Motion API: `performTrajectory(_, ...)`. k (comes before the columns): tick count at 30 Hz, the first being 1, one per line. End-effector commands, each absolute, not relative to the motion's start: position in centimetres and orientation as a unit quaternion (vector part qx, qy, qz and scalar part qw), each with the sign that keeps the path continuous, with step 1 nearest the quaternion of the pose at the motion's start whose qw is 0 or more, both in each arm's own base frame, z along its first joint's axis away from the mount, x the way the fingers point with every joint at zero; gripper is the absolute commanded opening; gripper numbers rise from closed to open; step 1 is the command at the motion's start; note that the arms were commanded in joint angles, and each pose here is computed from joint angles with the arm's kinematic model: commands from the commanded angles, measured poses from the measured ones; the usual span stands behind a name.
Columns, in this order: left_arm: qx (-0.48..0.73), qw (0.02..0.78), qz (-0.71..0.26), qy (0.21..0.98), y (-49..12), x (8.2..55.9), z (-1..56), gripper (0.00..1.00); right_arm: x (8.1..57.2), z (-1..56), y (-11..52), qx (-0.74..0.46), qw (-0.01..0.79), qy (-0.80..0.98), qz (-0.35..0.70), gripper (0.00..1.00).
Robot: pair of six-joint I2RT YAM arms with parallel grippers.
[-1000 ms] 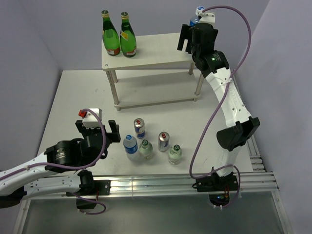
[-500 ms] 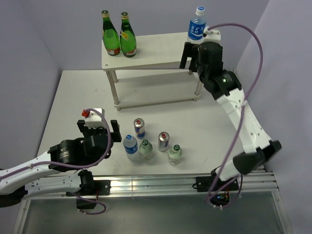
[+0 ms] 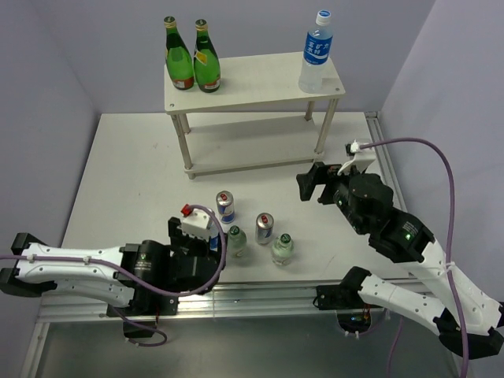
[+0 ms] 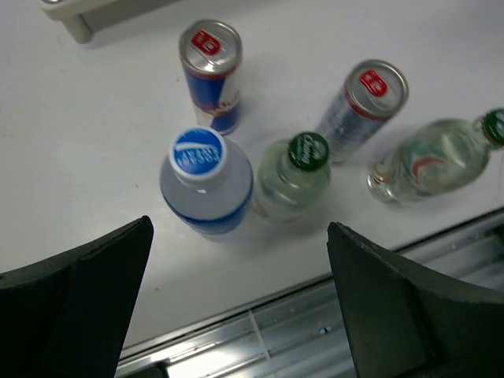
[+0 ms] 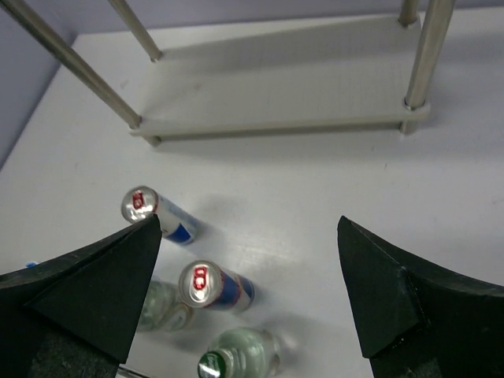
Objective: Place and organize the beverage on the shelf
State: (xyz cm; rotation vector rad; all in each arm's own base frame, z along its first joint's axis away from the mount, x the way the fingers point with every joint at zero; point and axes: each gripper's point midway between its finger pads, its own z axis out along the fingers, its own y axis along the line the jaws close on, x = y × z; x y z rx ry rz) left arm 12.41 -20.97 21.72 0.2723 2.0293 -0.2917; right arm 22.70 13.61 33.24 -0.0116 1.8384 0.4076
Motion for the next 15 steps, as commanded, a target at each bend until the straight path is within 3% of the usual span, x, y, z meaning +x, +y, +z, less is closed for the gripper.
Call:
performTrajectory(1,0.073,0.504,-0.155,0.847,-21.4,10.9,22.3,0.99,22.1,31.3,13.4,0.003,0.572,0.802,0.173,1.00)
performTrajectory(15,-0.037,0.532,-0.139,0.834,-20.1,12.2,14.2,0.99,19.7,29.6,12.0,-0.007,0.569,0.799,0.196,1.00)
